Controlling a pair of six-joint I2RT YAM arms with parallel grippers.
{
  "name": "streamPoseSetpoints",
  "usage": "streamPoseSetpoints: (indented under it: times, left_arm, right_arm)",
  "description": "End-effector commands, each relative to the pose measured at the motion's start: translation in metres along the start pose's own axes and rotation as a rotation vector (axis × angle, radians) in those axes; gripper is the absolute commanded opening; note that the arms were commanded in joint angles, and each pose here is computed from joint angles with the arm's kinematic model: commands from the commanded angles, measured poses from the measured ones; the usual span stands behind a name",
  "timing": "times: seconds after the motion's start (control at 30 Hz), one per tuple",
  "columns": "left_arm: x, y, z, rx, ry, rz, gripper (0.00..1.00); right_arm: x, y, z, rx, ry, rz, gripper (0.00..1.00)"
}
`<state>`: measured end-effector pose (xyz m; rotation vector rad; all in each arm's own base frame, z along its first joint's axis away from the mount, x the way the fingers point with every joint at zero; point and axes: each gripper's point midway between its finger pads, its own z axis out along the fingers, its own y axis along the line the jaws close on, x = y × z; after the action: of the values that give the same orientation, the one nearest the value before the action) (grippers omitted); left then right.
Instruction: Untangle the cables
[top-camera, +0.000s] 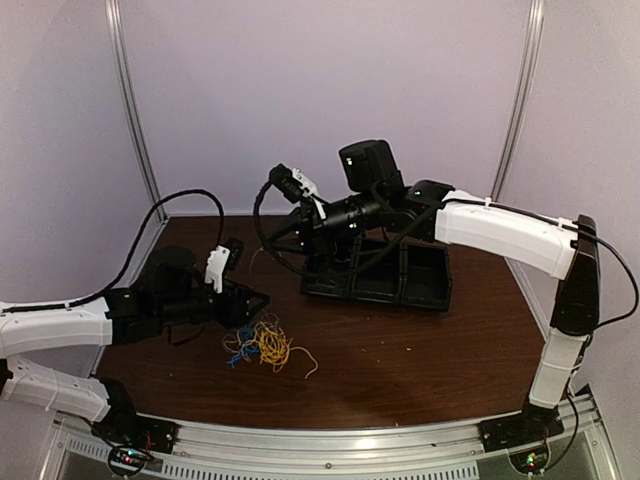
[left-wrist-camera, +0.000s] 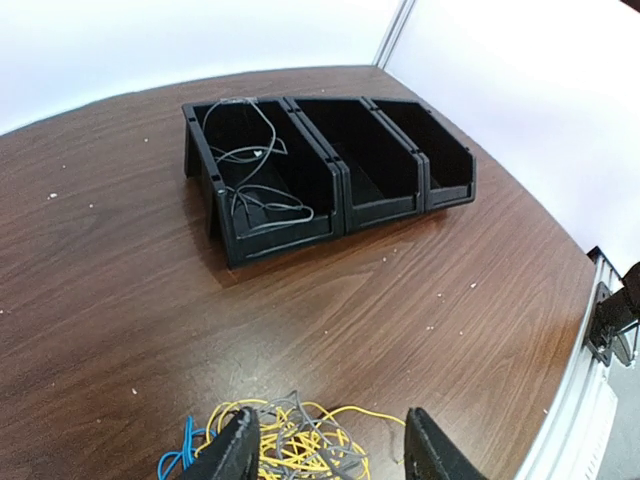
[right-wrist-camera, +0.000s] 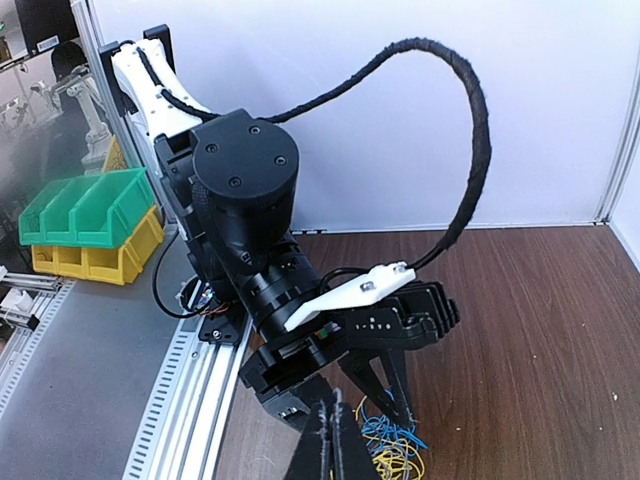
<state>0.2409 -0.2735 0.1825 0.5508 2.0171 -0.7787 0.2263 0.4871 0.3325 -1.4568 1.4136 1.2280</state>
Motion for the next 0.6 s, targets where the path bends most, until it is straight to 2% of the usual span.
streamPoseSetpoints:
  times: [0.0, 0.13, 0.3, 0.47, 0.57]
  left_arm:
    - [-0.045, -0.015, -0.008, 0.051, -0.145, 0.031, 0.47]
    - [-0.059, -0.019, -0.013, 0.053, -0.176, 0.034, 0.32]
    - [-0.067, -0.019, -0.021, 0.035, -0.182, 0.037, 0.25]
    - [-0.072, -0.016, -0.031, 0.011, -0.192, 0.038, 0.05]
    - [-0.075, -0.018, -0.037, 0.012, -0.197, 0.039, 0.02]
  right_arm:
    - [-0.026, 0.018, -0.01, -0.025, -0.034, -0.019, 0.0]
    - [-0.032, 0.02, -0.013, -0.017, -0.044, -0.03, 0.0]
    - [-0.035, 0.019, -0.018, 0.009, -0.039, -0.053, 0.0]
    - [-0.036, 0.014, -0.022, 0.026, -0.039, -0.059, 0.0]
    - [-0.036, 0.008, -0.024, 0.043, -0.046, -0.052, 0.0]
